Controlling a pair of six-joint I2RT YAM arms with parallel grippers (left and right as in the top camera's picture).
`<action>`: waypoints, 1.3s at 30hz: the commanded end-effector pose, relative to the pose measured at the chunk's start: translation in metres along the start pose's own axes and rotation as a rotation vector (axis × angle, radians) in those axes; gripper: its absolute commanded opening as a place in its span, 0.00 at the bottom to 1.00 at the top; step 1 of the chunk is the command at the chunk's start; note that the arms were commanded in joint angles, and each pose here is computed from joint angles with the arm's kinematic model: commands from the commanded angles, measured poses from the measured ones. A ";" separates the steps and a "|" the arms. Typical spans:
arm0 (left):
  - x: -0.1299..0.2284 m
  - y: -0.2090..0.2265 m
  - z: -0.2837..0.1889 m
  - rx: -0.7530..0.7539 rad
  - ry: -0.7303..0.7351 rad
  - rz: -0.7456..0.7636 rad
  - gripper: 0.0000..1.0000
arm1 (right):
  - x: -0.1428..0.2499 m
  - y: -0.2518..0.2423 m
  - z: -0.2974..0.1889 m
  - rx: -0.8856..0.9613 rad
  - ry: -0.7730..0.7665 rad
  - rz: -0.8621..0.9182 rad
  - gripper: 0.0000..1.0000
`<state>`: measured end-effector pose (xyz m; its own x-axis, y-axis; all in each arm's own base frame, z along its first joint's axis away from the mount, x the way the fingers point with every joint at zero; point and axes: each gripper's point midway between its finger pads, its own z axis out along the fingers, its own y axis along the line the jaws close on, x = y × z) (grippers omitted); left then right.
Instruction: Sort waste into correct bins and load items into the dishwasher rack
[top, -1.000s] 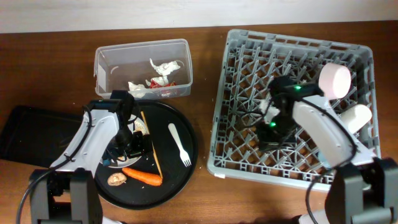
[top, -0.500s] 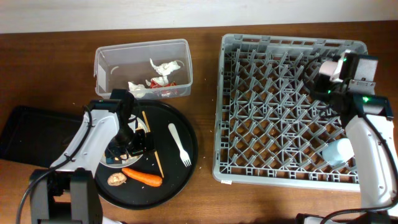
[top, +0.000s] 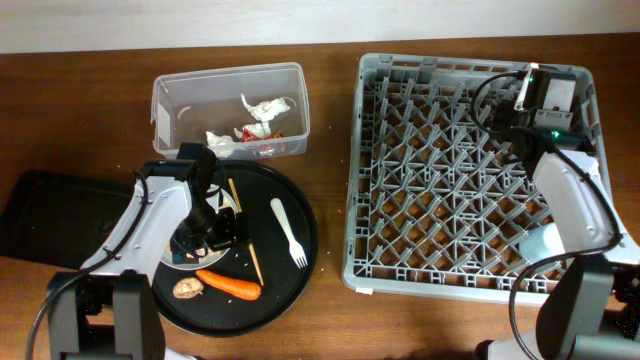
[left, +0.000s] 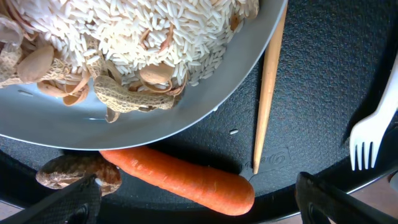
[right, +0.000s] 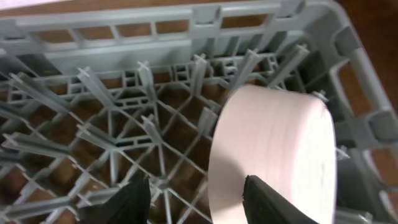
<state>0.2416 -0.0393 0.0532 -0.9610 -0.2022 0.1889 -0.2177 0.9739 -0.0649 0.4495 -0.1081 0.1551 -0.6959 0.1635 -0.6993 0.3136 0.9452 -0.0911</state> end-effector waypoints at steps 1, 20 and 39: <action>0.001 -0.003 0.000 0.014 0.003 0.019 0.99 | -0.003 -0.047 -0.019 0.213 -0.015 0.075 0.52; -0.001 -0.004 0.000 0.016 -0.005 0.021 0.99 | -0.007 -0.013 -0.063 -0.025 -0.025 0.095 0.64; -0.001 -0.004 0.000 0.019 -0.004 0.020 0.99 | -0.024 -0.103 -0.069 0.529 -0.157 0.239 0.53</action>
<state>0.2433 -0.0406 0.0530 -0.9620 -0.2019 0.1839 -0.2183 0.9731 -0.0735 0.4066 -0.1775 0.1942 -0.5678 0.2754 -0.7758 0.6719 0.6995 -0.2434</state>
